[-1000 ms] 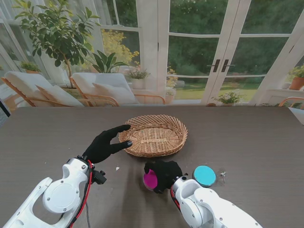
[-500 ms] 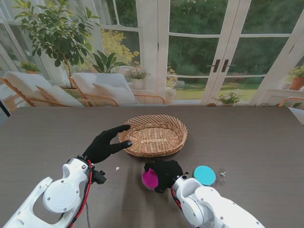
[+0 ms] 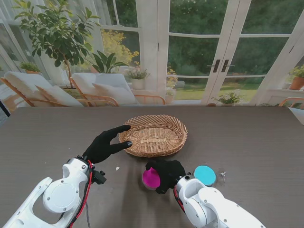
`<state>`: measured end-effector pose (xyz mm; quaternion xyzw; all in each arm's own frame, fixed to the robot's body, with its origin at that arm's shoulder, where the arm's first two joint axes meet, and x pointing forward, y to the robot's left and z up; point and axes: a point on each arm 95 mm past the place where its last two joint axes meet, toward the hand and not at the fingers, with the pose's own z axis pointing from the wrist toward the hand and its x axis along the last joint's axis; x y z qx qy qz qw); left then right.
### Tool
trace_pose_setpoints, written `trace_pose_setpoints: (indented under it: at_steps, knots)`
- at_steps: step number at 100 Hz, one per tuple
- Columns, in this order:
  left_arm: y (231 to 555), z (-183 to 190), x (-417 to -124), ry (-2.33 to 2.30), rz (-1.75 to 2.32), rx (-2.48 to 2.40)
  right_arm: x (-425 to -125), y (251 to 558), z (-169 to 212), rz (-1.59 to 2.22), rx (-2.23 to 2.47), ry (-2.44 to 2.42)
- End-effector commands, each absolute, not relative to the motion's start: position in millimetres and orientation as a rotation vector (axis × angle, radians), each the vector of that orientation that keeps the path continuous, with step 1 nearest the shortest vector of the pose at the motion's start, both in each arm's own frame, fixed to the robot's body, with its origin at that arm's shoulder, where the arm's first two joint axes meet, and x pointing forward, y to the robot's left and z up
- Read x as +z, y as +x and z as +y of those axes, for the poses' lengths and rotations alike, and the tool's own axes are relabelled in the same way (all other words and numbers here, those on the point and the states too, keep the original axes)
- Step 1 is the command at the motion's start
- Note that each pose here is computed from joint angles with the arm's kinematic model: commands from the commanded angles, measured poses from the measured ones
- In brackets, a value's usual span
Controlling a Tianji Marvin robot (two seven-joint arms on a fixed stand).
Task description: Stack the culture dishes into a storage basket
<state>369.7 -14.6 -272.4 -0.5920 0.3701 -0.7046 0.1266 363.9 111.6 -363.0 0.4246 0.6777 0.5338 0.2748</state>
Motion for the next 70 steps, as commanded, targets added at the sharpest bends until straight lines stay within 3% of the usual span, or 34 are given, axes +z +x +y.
trace_pose_setpoints:
  at_steps: [1,28,70]
  knots:
    - [369,-16,-274,-1.738,1.098,-2.050,-362,358,114,1.844,1.436,1.145]
    - [369,-16,-274,-1.734,1.096,-2.054,-344,355,101,1.837,1.415,1.166]
    - [371,-17,-275,-1.730,1.100,-2.067,-299,363,42,1.659,1.399,1.278]
